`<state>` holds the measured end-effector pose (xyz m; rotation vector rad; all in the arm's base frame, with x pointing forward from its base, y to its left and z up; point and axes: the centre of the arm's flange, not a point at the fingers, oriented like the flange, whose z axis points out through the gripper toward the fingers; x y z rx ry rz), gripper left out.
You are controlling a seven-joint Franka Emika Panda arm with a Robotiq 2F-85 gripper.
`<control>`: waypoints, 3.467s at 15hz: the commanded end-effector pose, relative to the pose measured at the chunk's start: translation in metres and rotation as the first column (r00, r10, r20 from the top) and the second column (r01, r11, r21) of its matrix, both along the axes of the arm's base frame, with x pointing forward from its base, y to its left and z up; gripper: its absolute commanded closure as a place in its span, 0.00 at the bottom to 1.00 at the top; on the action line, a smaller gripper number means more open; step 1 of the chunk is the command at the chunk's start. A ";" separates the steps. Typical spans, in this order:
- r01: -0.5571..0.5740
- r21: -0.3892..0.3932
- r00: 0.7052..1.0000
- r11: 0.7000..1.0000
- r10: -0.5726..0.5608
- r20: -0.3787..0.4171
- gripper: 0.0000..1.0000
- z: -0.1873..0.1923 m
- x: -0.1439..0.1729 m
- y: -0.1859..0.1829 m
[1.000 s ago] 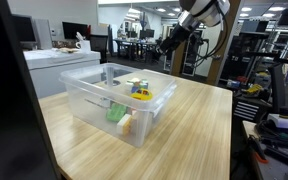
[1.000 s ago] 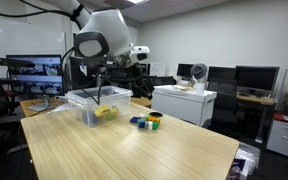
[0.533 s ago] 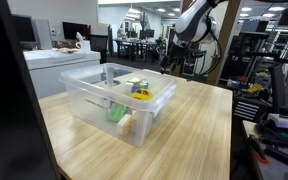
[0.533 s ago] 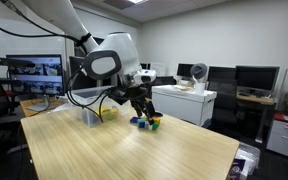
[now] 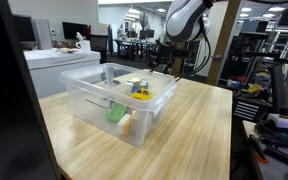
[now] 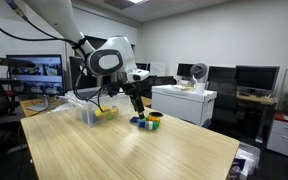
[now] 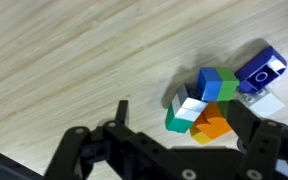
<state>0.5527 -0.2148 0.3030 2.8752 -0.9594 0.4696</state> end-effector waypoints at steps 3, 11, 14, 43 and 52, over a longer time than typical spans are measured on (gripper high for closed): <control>0.151 -0.026 0.988 0.988 -0.151 0.016 0.00 -0.006 0.032 0.016; 0.257 -0.119 0.966 0.959 -0.259 0.003 0.00 -0.041 0.061 0.008; 0.269 -0.150 0.962 0.951 -0.274 -0.016 0.00 -0.055 0.070 0.006; -0.082 -0.115 0.923 0.990 0.119 0.366 0.89 0.080 0.017 0.083; -0.496 -0.062 0.766 0.866 0.470 0.440 0.39 0.120 -0.097 0.228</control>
